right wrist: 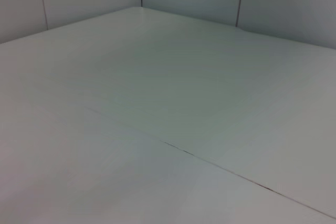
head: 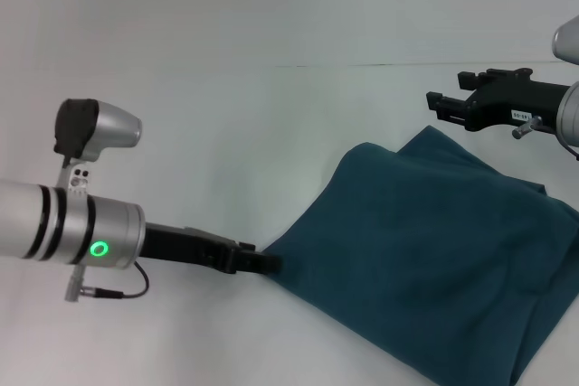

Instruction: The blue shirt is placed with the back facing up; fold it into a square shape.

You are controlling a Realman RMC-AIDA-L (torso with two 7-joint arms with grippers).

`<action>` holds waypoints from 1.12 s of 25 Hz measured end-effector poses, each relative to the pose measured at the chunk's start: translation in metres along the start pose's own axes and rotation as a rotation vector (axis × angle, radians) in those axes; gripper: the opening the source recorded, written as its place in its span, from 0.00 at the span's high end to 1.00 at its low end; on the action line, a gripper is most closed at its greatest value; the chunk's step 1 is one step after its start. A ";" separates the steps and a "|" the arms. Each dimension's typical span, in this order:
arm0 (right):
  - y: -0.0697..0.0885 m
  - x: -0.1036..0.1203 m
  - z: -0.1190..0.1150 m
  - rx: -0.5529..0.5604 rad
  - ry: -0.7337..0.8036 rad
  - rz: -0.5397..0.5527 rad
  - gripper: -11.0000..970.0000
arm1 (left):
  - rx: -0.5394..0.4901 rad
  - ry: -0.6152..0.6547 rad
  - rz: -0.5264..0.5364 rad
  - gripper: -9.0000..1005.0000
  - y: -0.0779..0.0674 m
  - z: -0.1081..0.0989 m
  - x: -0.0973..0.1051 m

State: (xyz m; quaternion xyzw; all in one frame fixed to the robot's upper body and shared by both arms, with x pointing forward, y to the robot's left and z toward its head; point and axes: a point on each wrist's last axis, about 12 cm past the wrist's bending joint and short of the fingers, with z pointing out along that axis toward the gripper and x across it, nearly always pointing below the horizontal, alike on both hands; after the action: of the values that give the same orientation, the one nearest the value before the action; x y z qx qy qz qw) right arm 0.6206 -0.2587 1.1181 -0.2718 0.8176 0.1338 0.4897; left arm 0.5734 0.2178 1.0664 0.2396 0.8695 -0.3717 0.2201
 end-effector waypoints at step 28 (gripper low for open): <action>-0.008 -0.011 0.013 0.049 -0.010 0.040 0.38 | -0.054 0.053 0.626 0.42 -0.025 -0.001 -0.014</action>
State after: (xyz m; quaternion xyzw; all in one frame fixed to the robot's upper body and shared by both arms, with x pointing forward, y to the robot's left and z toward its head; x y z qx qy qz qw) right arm 0.6395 -0.2554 1.1219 -0.2427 0.8235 0.1246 0.4974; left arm 0.5694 0.1993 1.0883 0.4995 0.7684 -0.2564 0.3072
